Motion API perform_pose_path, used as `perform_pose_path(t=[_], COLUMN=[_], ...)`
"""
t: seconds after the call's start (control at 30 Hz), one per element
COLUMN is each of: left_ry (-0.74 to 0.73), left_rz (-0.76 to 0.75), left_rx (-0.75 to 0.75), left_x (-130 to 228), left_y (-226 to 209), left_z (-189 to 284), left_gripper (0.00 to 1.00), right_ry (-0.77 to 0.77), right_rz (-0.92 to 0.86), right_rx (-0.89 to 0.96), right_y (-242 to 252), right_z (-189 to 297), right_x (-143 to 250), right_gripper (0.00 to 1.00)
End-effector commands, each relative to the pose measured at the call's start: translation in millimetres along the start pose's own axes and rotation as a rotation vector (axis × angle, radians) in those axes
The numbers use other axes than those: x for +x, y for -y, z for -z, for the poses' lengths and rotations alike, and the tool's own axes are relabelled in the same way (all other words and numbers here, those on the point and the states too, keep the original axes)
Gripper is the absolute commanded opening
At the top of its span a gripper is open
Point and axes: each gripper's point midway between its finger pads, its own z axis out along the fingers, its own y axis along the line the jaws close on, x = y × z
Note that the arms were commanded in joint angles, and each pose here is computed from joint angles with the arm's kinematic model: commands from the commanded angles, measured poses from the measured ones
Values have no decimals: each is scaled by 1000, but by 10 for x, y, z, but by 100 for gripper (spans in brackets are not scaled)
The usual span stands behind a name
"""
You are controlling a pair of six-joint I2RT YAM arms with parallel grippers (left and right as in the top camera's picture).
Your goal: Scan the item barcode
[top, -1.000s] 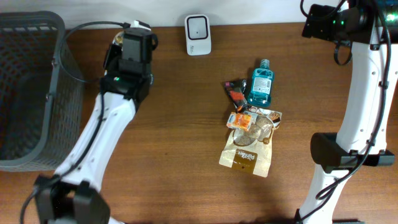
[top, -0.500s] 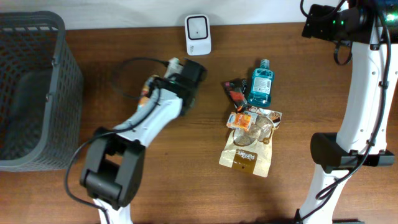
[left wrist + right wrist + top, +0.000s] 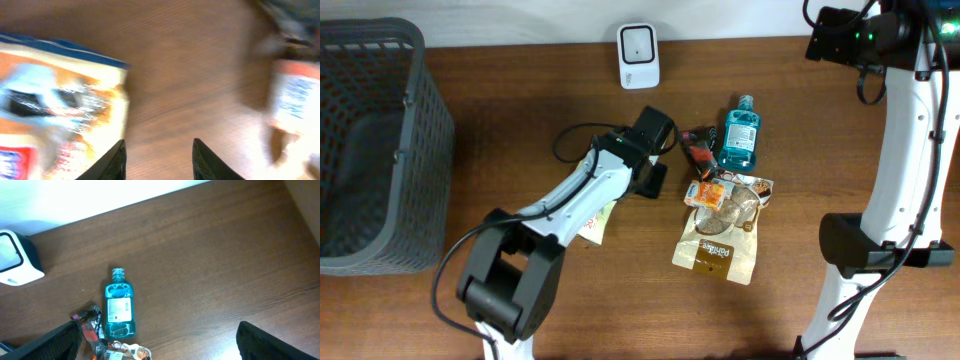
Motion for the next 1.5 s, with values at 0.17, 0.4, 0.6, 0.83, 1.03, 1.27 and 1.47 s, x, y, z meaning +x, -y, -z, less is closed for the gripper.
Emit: perform_pose_path(t=[0.17,0.4,0.6,0.83,1.03,1.27,1.47], left_ry=[266,-15,-184,-298,-175,115,39], left_rz=[158,289,296,320,311,304,361], left_rx=[-107,-36,4,50,184,-168,-253], left_x=[-444,157,520,737,377,19,228], left_y=[-729,-921,-781,-682,-464,-1177,-1372], left_z=[1395,655,-60,-358,130,996,781], left_gripper=[2,0,0,0,0,0,0], right_ry=[-4,-4,-3,-4,-4,-4,-3], right_rz=[-5,-5,-5,-5,-5,-5,-5], right_rx=[22,22,22,22,22,22,22], right_y=[42,42,41,42,42,42,42], right_z=[-16,-16,-16,-17,-16,-17,-16], right_x=[6,6,6,7,6,6,6], right_gripper=[98,99,98,98,98,99,98])
